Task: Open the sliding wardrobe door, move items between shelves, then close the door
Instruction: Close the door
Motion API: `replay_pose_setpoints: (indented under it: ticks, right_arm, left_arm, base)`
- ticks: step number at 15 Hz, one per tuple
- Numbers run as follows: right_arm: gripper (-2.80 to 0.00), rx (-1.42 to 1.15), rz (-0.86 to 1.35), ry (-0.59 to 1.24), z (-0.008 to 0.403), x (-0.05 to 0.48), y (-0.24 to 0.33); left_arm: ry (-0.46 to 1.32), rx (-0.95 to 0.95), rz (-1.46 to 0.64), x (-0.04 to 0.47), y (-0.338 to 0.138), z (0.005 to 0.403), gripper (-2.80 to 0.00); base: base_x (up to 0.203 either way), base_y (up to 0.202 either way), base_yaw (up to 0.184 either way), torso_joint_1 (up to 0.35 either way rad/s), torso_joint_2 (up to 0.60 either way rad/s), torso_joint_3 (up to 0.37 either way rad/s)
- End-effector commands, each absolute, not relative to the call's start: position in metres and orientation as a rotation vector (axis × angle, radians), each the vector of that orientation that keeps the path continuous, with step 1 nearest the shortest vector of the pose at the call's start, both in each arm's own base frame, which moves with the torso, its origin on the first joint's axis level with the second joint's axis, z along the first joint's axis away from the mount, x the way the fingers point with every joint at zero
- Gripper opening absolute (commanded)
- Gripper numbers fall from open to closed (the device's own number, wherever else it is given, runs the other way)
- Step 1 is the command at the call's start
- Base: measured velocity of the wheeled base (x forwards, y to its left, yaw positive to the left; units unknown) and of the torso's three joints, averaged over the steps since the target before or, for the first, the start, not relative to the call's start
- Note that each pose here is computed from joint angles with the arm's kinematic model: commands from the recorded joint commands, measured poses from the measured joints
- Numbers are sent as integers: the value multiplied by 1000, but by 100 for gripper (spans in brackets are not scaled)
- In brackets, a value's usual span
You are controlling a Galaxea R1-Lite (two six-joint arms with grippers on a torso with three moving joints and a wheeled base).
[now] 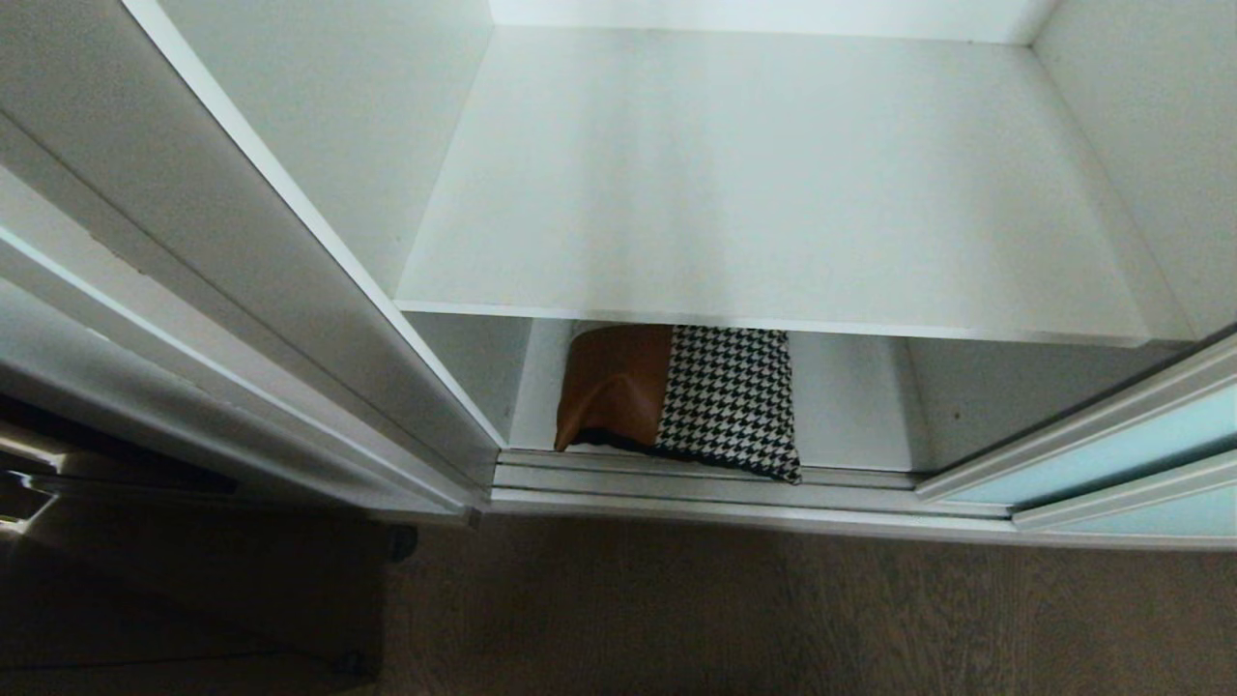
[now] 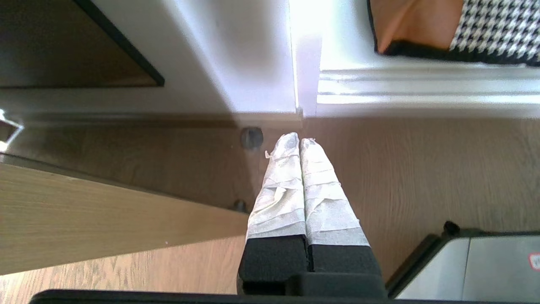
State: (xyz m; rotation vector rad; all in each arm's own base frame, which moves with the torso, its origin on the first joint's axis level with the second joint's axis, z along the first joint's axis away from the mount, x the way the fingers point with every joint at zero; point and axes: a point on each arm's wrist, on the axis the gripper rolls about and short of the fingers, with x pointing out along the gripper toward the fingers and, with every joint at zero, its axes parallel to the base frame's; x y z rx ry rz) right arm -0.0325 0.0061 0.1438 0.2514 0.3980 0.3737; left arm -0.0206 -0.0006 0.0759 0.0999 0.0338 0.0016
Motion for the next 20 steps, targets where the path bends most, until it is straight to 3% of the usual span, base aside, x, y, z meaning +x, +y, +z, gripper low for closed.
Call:
replay_pose_setpoints:
  ticks: [1,4,8,12,20]
  right_arm:
    - [-280,250,376,401,144,-32,6]
    - [-280,245,376,391,145,-32,6]
    - [-280,243,374,371,150,-33,6]
    - [-280,232,367,357,149,-34,6]
    - [-280,70,307,65,111,-47,7]
  left_arm:
    - [-85,102,7,-29,-1,72,-280]
    - [-208,104,14,-38,-1,68,-280]
    - [-9,101,4,-24,-1,74,-280]
    - [6,101,3,-23,-1,75,-280]
    - [6,101,3,-23,-1,75,-280]
  base:
    - [0,0,0,0,0,0]
    - [0,0,0,0,0,0]
    - [0,0,0,0,0,0]
    - [0,0,0,0,0,0]
    - [0,0,0,0,0,0]
